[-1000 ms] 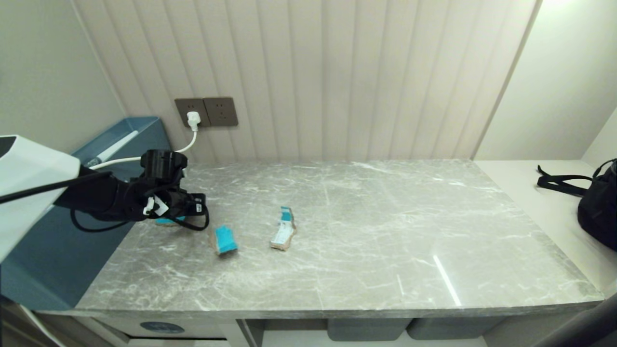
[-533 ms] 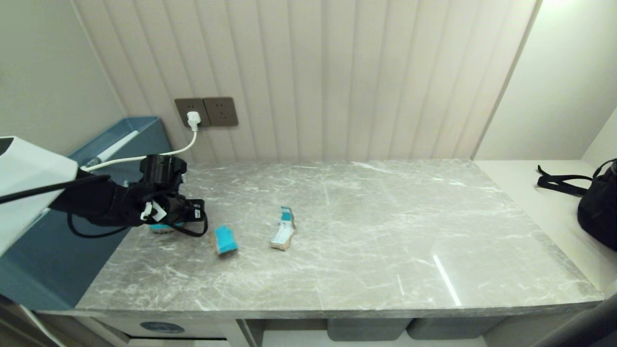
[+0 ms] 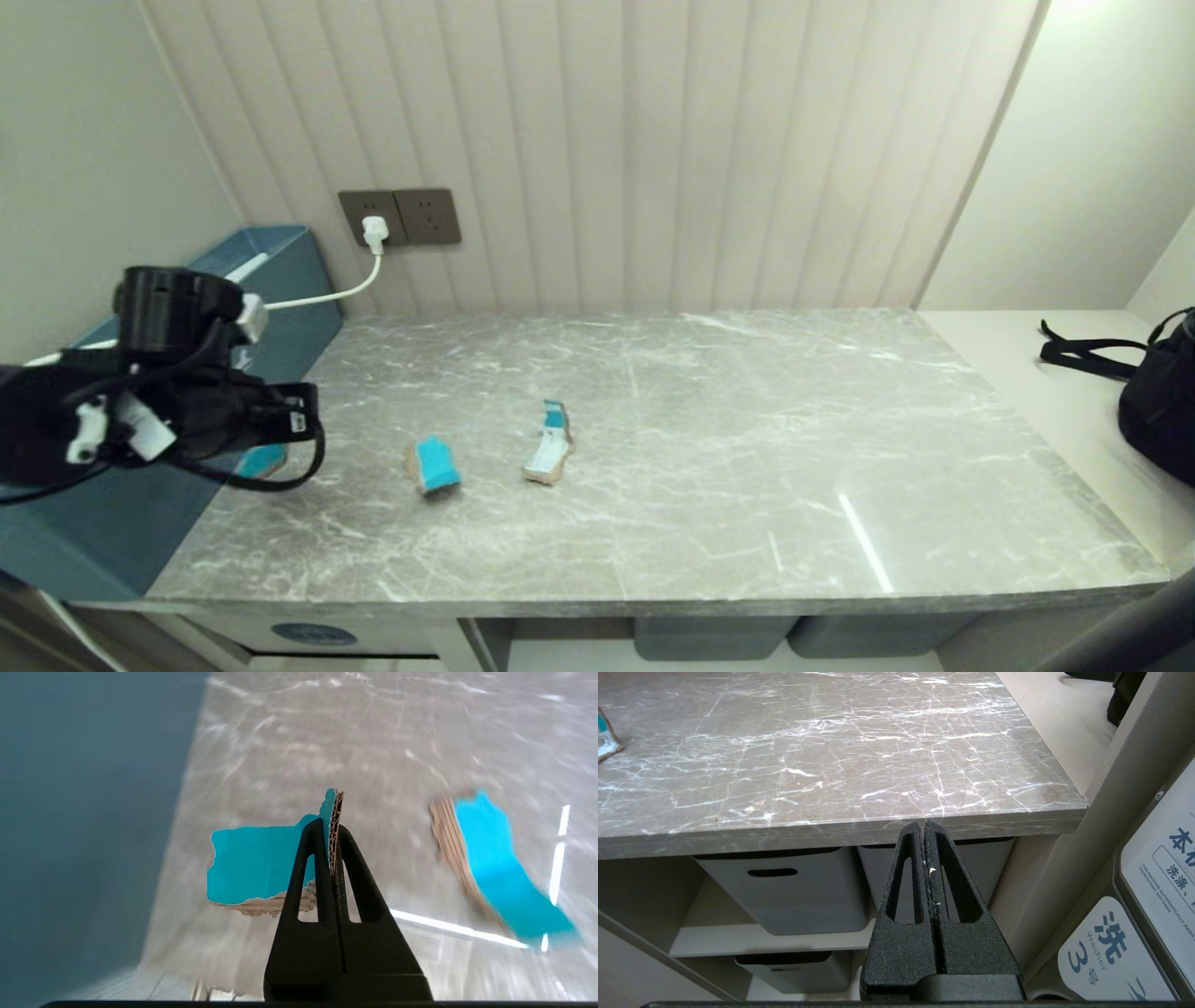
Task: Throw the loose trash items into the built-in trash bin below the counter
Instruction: Put the garbage in the trash can
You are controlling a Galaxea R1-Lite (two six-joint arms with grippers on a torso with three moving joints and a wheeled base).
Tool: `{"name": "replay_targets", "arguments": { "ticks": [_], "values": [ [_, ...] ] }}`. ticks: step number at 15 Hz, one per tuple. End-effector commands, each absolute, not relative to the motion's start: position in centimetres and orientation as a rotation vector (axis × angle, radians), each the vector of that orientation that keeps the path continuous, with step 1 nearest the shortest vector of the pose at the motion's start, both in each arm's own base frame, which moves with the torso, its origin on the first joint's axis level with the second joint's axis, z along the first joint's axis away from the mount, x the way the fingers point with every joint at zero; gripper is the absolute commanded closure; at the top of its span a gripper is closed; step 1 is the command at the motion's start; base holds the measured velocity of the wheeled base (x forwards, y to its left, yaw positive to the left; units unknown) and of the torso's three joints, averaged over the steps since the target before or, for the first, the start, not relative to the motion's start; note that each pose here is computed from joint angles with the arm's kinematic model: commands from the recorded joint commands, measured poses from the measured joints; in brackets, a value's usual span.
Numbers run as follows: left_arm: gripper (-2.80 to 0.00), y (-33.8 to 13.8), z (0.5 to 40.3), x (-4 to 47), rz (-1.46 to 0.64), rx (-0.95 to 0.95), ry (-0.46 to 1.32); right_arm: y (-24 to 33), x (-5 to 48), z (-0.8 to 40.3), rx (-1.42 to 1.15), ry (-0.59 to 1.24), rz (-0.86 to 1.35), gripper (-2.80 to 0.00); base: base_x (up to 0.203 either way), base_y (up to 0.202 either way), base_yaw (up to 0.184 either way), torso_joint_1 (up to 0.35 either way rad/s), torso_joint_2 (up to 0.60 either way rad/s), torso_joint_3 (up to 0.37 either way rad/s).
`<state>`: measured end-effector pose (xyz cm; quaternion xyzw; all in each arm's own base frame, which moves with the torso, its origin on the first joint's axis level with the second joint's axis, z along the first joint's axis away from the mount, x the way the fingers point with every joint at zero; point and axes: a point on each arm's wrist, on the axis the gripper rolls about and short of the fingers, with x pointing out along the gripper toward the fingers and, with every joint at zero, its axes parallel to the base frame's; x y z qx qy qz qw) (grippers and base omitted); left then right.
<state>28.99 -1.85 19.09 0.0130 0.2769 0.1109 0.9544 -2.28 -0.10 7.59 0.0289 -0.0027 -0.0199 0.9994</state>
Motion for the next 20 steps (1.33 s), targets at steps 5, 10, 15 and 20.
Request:
{"name": "replay_targets", "arguments": {
  "ticks": [5,10,15,20],
  "values": [
    [0.00,-0.2,24.8,14.7,0.201,-0.049,0.253,-0.1,-2.3,7.6,0.058,-0.004,-0.040,0.00,0.000,0.000,0.000,0.000,0.00,0.000],
    [0.00,0.5,21.1,4.2,0.175,-0.045,0.108,-0.1,-2.3,7.6,0.058,-0.004,-0.040,0.00,0.000,0.000,0.000,0.000,0.00,0.000],
    [0.00,0.2,17.1,0.0,0.167,0.043,0.113,-0.1,-2.3,7.6,0.058,-0.004,-0.040,0.00,0.000,0.000,0.000,0.000,0.00,0.000],
    [0.00,0.1,14.1,-0.9,0.193,0.046,0.125,-0.1,-2.3,7.6,0.058,-0.004,-0.040,0.00,0.000,0.000,0.000,0.000,0.00,0.000]
  ]
}}
